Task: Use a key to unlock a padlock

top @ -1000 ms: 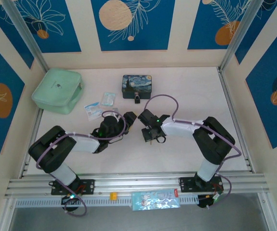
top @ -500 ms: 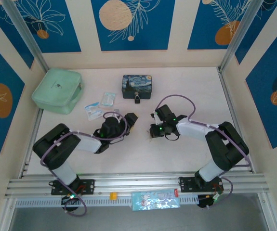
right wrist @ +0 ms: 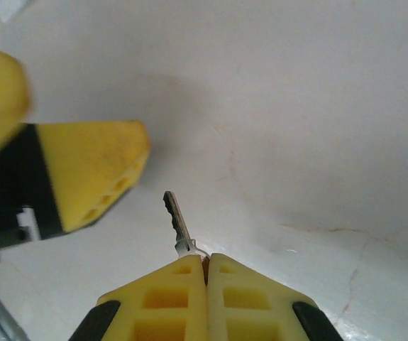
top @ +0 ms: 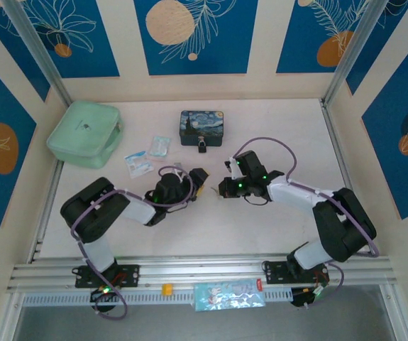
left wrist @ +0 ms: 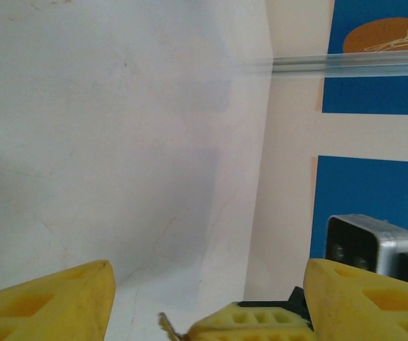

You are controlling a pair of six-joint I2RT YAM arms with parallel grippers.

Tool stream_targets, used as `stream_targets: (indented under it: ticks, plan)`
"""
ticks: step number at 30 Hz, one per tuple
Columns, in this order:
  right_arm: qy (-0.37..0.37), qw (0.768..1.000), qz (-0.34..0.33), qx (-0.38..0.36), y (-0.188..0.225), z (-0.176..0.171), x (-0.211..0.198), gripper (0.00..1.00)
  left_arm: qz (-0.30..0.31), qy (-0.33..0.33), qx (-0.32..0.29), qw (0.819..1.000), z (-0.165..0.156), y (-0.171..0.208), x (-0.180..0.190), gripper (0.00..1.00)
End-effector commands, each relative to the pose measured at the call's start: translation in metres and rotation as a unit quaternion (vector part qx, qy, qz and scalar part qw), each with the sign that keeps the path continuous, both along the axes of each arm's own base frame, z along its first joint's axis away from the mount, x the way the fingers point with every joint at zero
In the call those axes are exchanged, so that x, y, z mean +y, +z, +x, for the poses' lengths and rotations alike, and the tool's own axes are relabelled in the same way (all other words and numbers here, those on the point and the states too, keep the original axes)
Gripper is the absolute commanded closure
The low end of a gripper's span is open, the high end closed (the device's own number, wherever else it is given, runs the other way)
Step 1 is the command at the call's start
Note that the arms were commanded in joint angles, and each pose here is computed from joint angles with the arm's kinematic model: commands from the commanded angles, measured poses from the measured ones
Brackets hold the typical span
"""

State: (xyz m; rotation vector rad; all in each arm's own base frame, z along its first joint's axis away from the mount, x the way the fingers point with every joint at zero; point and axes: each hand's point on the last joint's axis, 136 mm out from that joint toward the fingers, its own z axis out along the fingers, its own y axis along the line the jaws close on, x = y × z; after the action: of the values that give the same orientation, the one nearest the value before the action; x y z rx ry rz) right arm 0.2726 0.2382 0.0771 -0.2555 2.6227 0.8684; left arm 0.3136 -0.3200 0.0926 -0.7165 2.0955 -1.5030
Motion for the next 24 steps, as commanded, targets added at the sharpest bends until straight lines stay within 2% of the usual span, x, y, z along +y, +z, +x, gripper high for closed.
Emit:
stream_targets:
  ticks: [1,5,10,16,24]
  plan:
    - [-0.001,0.999,0.047,-0.005,0.020,0.000,0.008,1.00,-0.029,-0.013,-0.018,0.999,0.002,0.017,-0.015,0.32]
    - [-0.004,0.998,0.068,-0.012,0.029,0.004,0.013,1.00,-0.036,-0.016,-0.022,0.999,0.003,0.022,-0.019,0.34]
    - [-0.011,0.997,0.081,-0.015,0.029,0.009,0.016,1.00,-0.047,-0.018,-0.031,0.998,0.004,0.028,-0.021,0.45]
    - [-0.016,0.996,0.084,-0.014,0.025,0.014,0.019,1.00,-0.049,-0.018,-0.031,0.998,0.001,0.026,-0.019,0.62]
    - [-0.016,0.996,0.084,-0.016,0.027,0.015,0.019,1.00,-0.057,-0.020,-0.031,0.998,0.001,0.023,-0.020,0.96]
